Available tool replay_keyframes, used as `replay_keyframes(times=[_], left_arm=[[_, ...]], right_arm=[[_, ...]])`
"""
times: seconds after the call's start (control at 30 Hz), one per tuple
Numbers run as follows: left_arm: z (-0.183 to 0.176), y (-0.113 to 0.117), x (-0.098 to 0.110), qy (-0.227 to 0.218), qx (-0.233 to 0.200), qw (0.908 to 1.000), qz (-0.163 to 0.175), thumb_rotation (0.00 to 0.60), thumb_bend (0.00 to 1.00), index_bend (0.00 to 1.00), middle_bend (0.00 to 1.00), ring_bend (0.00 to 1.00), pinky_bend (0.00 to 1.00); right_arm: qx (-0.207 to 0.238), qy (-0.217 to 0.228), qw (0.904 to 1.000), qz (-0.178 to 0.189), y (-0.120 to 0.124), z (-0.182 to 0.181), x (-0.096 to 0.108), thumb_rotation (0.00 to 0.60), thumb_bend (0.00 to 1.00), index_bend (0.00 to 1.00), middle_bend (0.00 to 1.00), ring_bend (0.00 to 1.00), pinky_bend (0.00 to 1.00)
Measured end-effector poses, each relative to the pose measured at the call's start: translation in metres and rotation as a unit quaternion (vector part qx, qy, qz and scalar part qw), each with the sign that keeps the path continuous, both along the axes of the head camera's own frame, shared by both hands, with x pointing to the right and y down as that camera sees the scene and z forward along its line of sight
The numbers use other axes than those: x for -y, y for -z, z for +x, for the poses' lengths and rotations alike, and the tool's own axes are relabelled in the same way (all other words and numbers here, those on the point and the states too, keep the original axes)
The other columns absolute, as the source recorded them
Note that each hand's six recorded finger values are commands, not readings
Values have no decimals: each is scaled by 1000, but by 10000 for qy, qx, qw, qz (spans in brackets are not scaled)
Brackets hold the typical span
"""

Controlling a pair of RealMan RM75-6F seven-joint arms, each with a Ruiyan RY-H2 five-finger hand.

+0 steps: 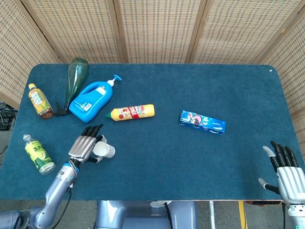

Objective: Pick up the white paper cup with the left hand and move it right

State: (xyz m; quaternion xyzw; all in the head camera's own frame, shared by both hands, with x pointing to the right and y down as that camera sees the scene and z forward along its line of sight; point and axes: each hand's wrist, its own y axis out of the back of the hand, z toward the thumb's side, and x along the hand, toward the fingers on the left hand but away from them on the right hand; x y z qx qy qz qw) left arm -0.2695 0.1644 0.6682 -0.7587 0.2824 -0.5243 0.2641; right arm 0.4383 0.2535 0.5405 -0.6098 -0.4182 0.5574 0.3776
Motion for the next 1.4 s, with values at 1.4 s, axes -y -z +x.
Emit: replay_keyframes(times=[1.4], left_arm=[[16, -12, -4, -876, 1158, 9881, -509, 600, 191, 253, 0, 0, 0]], right_arm=[[77, -31, 10000, 40, 5, 2, -2, 600, 130, 0, 0, 0, 0]])
